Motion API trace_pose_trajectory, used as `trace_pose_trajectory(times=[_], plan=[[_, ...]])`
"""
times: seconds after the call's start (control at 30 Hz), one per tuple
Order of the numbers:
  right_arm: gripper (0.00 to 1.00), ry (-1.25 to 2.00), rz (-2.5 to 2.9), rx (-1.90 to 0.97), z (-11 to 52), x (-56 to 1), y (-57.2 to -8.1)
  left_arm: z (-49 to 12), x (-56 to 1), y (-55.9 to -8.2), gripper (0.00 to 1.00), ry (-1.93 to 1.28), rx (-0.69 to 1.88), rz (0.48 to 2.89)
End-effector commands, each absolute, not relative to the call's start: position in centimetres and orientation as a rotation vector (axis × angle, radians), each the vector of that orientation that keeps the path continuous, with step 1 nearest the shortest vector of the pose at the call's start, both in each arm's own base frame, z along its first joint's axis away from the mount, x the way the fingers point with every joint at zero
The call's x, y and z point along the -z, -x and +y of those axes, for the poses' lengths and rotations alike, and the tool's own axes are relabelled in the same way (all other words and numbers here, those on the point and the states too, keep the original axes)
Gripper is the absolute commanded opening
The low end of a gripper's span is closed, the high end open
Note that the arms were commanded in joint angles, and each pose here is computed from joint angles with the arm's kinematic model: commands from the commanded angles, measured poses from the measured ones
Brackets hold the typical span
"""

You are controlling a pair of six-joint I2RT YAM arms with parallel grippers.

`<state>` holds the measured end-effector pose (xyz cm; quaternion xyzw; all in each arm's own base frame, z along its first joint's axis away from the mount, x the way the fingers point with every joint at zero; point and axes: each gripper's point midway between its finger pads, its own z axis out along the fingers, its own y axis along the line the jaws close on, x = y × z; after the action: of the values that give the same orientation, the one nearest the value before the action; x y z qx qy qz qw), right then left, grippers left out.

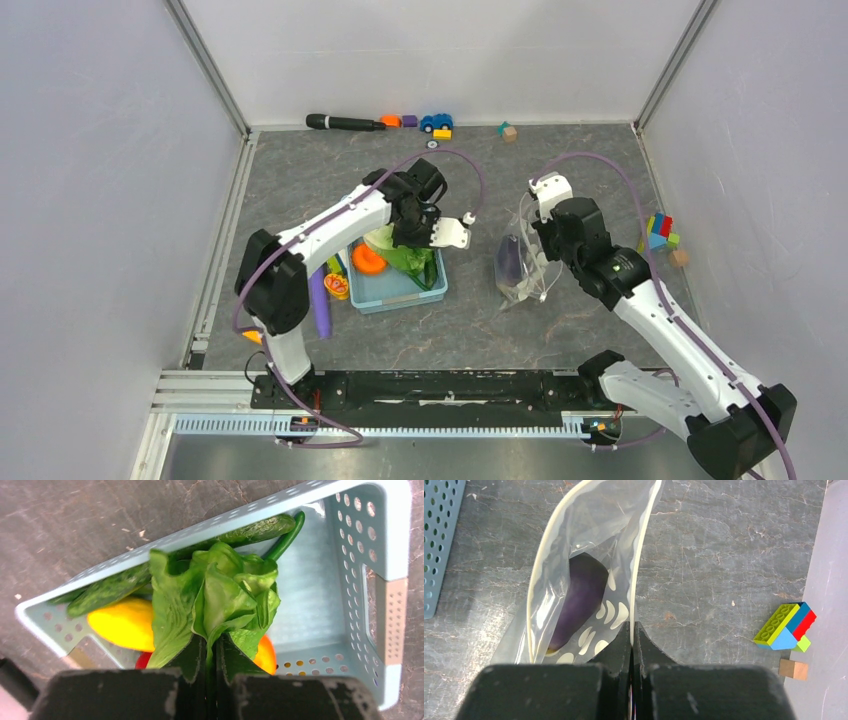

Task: Place the food in the zip-top bag and seal the zipper
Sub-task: Pick up the fake vegetable from the bin.

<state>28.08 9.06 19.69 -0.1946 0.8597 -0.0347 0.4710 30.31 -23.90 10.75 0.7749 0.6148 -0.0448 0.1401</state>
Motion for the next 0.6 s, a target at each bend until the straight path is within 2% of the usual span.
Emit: trace_pose_trajectory(times=[0.0, 0.37, 0.57], plan=[[0.0, 0.437, 2.034, 0.025, 9.7, -21.8, -28.4, -24.5, -17.3, -30.0, 0.02, -2.071, 0.145, 1.719], [0.0, 0.393, 2.059, -0.082, 11.1, -21.8, -28.4, -26.9, -26.4, -31.5, 0.02, -1.638, 0.176, 1.634], [0.0, 0.363, 2.068, -0.234, 13.3, -22.9, -28.1, -29.3, -34.9, -32.3, 0.02, -1.235, 0.325, 1.496]])
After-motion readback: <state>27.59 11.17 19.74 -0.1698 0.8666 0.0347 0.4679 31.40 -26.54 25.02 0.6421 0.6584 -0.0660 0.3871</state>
